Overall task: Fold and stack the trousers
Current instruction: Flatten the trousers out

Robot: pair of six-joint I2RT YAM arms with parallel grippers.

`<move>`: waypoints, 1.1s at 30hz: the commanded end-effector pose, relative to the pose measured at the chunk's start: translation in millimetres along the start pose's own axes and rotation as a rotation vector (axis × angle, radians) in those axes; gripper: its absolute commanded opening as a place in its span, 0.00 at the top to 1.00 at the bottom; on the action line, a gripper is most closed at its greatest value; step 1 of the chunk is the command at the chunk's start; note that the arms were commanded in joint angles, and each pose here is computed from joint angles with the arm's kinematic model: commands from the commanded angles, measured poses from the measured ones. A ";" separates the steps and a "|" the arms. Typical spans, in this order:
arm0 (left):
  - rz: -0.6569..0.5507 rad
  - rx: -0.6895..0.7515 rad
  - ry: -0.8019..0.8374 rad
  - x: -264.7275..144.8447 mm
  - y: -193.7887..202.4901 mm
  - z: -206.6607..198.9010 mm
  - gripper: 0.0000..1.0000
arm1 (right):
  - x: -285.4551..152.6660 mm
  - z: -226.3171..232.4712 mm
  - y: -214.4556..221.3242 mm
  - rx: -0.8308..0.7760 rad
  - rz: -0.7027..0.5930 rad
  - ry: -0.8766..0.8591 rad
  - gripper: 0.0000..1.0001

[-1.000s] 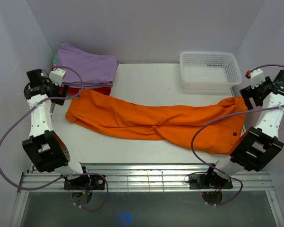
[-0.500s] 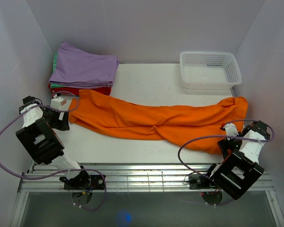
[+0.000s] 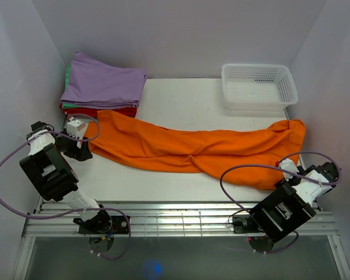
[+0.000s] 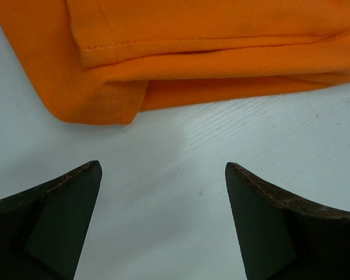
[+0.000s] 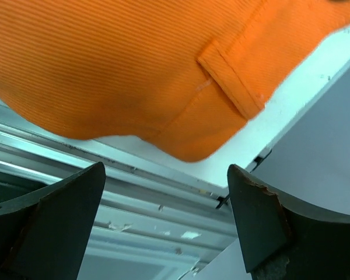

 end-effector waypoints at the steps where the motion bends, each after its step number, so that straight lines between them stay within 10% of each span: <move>1: -0.116 0.062 0.030 2.1 -15.7 1.5 0.02 | 8.5 -4.8 -5.8 -0.141 -0.069 0.030 0.10; 6: -0.140 0.052 0.032 16.9 -17.9 12.8 0.05 | 22.0 -1.6 -6.8 -0.212 -0.090 0.095 0.07; 10: -0.101 0.027 0.039 34.2 -18.6 22.9 0.15 | 17.0 -12.1 -12.9 -0.214 -0.134 0.144 0.37; 15: -0.094 -0.005 0.024 29.7 -26.2 28.4 0.65 | -12.9 -46.4 -23.1 -0.172 -0.188 0.170 0.92; 20: -0.071 0.005 -0.016 -6.7 -29.6 22.0 0.98 | -48.7 -82.2 -31.6 -0.112 -0.223 0.181 0.92; 32: -0.086 0.115 -0.113 -108.1 -29.2 38.6 0.99 | -94.3 -129.2 -49.2 -0.106 -0.262 0.142 0.92; 33: -0.083 0.113 -0.081 -104.2 -25.7 31.8 0.86 | -86.7 -127.0 -47.8 -0.105 -0.246 0.130 0.92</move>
Point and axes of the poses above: each gripper's point midway between its finger pads, its own x axis out along the fingers, its own z axis along the line the jaws close on, y = z × x, the point moved 7 cm from there along -x, back along the fingers, and after that the axes turned 7 degrees about -x, right-handed, at the moved point
